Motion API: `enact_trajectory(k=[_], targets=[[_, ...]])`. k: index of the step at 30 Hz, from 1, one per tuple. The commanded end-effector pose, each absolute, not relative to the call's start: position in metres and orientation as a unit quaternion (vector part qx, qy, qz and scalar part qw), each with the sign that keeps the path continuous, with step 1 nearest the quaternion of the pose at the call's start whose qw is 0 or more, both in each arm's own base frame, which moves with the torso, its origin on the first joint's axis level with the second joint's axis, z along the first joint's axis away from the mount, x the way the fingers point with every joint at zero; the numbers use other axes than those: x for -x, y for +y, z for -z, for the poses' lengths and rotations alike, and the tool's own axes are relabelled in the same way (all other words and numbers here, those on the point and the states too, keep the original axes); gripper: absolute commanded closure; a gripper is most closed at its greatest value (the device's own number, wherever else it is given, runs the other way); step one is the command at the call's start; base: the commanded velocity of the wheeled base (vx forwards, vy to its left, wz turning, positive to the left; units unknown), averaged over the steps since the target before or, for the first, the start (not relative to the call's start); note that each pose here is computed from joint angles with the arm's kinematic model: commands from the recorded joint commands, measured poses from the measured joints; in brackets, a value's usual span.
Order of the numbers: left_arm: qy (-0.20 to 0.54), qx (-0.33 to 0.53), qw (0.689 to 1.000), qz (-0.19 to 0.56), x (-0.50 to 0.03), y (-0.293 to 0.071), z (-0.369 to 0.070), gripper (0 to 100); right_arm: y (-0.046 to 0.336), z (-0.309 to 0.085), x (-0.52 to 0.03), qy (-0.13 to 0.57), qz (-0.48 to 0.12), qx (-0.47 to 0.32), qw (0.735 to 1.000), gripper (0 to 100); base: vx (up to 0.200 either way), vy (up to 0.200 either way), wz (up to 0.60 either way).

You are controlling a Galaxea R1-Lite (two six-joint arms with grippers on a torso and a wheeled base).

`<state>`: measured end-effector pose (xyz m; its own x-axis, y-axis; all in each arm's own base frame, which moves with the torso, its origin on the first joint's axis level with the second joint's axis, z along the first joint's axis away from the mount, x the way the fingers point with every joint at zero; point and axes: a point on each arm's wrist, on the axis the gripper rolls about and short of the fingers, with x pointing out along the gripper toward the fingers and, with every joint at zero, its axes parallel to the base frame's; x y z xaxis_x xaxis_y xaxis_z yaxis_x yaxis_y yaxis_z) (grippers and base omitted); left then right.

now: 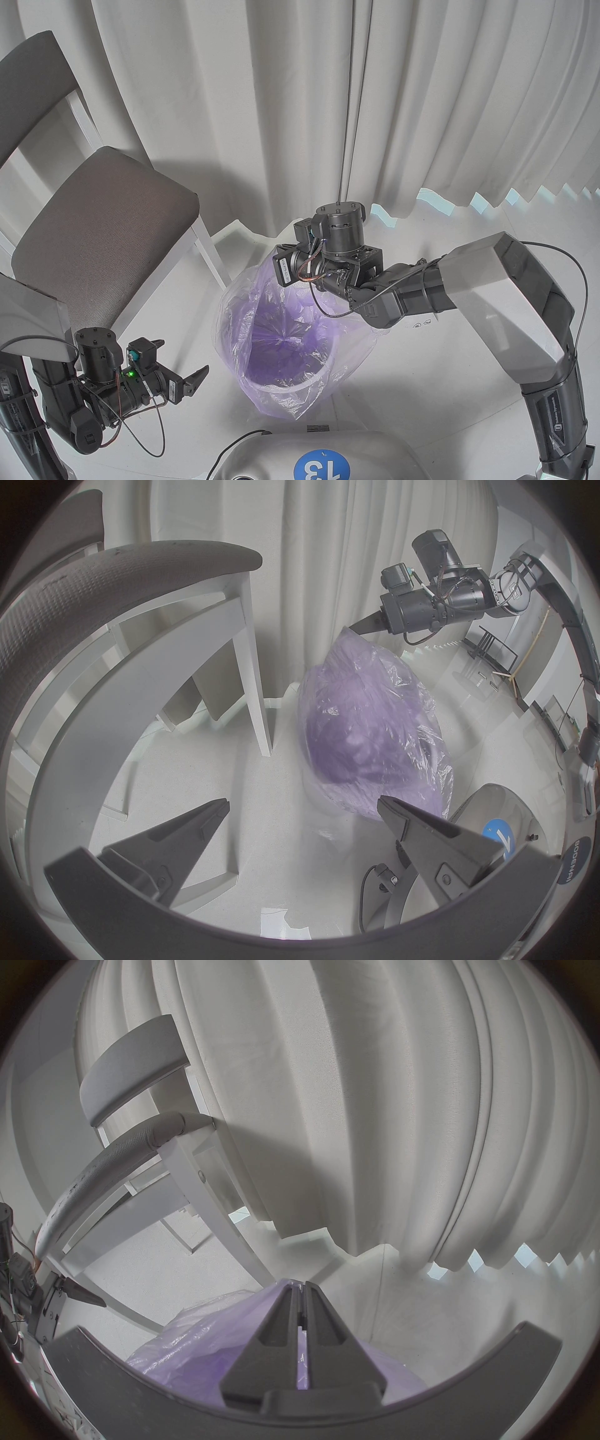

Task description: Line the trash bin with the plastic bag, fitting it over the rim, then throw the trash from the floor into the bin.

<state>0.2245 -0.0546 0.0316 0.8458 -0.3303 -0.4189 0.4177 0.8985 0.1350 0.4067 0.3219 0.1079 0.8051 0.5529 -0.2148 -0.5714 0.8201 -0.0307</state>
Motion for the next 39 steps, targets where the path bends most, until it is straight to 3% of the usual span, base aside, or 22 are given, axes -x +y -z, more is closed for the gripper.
enact_trajectory(k=[1,9,13,16,19,24,31,39], targets=[[0.191,-0.112,0.955,0.197,-0.225,-0.055,-0.032,0,0.327,-0.102,-0.412,0.092,-0.293,0.045,0.951,0,0.000,0.000,0.00],[0.184,-0.113,0.955,0.205,-0.224,-0.060,-0.035,0,0.332,-0.112,-0.412,0.051,-0.289,0.008,0.956,0,0.000,0.000,0.00],[0.177,-0.110,0.955,0.211,-0.224,-0.063,-0.037,0,0.323,-0.118,-0.402,0.071,-0.287,0.019,0.955,0,0.000,0.000,0.00],[0.172,-0.107,0.955,0.217,-0.225,-0.068,-0.038,0,0.303,-0.112,-0.381,0.159,-0.293,0.070,0.940,0,0.000,0.000,0.00],[0.172,-0.108,0.954,0.222,-0.224,-0.070,-0.038,0,0.297,-0.107,-0.373,0.189,-0.293,0.082,0.934,0,0.000,0.000,0.00],[0.158,-0.095,0.954,0.238,-0.219,-0.079,-0.046,0,0.278,-0.123,-0.362,0.157,-0.285,0.070,0.943,0,0.000,0.000,0.00],[0.131,-0.069,0.956,0.252,-0.220,-0.099,-0.056,0,0.235,-0.137,-0.345,0.172,-0.259,0.075,0.948,0,0.000,0.000,0.00],[0.083,-0.075,0.969,0.223,-0.255,-0.129,-0.058,0,0.224,-0.118,-0.344,0.202,-0.248,0.080,0.944,0,0.000,0.000,0.00]])
